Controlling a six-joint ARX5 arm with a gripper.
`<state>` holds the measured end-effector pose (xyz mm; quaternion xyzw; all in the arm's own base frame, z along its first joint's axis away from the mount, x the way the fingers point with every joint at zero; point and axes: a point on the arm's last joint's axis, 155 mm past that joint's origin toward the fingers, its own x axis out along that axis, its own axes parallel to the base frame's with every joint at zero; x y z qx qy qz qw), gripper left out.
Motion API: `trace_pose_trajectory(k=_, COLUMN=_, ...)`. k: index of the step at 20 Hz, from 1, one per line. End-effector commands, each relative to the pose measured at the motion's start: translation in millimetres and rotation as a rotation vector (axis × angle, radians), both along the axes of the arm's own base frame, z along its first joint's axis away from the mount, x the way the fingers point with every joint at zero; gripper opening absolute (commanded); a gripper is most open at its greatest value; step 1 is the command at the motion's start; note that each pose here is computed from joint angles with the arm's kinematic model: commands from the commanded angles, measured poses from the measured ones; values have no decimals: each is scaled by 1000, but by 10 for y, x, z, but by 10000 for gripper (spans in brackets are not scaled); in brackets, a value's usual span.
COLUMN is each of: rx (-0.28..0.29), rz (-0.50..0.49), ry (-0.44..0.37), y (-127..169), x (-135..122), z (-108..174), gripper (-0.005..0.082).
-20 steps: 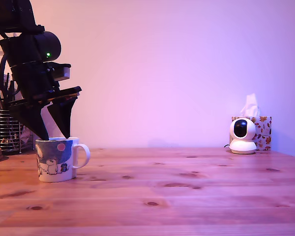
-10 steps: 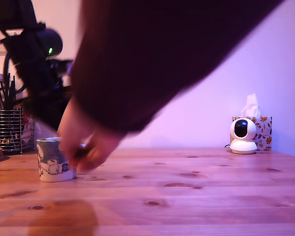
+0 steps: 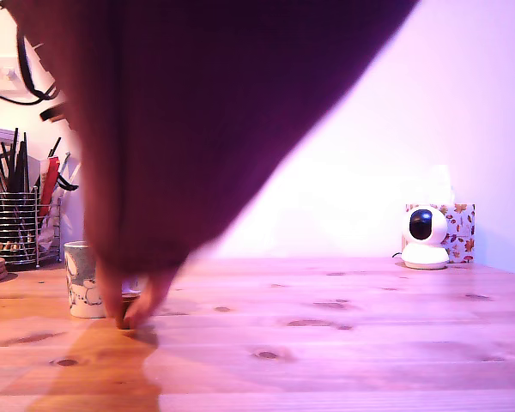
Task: Pick up the coffee capsules on the table and drop them inside the coffee cup
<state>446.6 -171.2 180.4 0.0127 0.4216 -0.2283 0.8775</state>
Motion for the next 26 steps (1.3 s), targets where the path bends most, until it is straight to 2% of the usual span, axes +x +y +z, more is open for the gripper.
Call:
trace_pose_trajectory(k=1, rx=-17, rz=-21, ry=15, y=-78, x=-4, z=-92, gripper=-24)
trace_pose_trajectory(k=10, rx=-125, rz=-128, ry=-59, y=-332, x=-1, z=142, gripper=-24)
trace_pose_trajectory(k=13, rx=-156, rz=-155, ry=-83, y=-391, x=-29, z=108, gripper=-24)
trace_pose_trajectory(k=16, rx=-173, rz=-174, ry=-135, y=-391, x=-187, z=88, gripper=-24)
trace_pose_trajectory(k=22, rx=-197, rz=-163, ry=-249, y=-215, x=-687, z=53, gripper=-24)
trace_pose_trajectory(k=26, rx=-243, rz=-123, ry=-341, y=-95, x=-964, z=141, gripper=-24)
